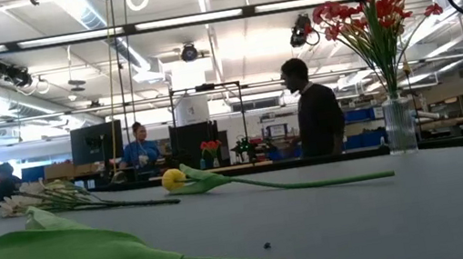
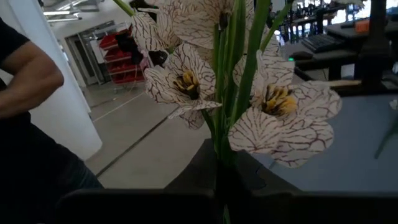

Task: Sort flowers into vase by color
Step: Put the right white flowers into the red vase

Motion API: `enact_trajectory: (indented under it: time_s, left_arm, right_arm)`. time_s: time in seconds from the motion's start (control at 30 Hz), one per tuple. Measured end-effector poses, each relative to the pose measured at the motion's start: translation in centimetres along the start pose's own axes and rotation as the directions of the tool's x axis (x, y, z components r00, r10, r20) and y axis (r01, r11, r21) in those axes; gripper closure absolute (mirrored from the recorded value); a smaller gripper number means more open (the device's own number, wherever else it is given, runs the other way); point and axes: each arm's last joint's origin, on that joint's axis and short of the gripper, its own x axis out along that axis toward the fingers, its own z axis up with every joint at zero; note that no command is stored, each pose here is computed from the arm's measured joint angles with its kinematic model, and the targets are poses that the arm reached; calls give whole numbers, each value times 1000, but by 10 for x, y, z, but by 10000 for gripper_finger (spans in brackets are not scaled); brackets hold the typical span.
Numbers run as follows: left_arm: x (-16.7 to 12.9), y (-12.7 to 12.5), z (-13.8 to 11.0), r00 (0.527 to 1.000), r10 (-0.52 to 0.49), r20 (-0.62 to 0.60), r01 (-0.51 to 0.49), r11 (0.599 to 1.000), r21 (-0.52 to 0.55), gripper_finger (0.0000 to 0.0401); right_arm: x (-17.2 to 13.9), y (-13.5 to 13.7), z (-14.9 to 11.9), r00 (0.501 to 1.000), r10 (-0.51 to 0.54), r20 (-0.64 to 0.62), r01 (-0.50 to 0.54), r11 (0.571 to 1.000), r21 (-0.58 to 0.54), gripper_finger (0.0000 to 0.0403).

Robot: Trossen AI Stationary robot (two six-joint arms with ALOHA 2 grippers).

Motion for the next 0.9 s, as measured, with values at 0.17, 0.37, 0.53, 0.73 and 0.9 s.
enact_trajectory:
  time_s: [0.17,0.37,0.53,0.73,0.9]
  left_arm:
    - [0,0,0,1000,0,0,0,1000,0,225]
    - [0,0,0,1000,0,0,0,1000,2,225]
    - [0,0,0,1000,0,0,0,1000,2,225]
    - [0,0,0,1000,0,0,0,1000,1,225]
    - [0,0,0,1000,0,0,0,1000,0,225]
  right_arm:
    - [0,-5,-12,1000,-6,-16,7,998,65,361]
    - [0,-5,-12,1000,7,-18,-5,995,98,304]
    - [0,-2,-8,999,48,-4,-47,981,187,255]
    - [0,6,9,995,104,2,-101,961,256,235]
    - [-2,10,24,993,114,-18,-102,942,320,233]
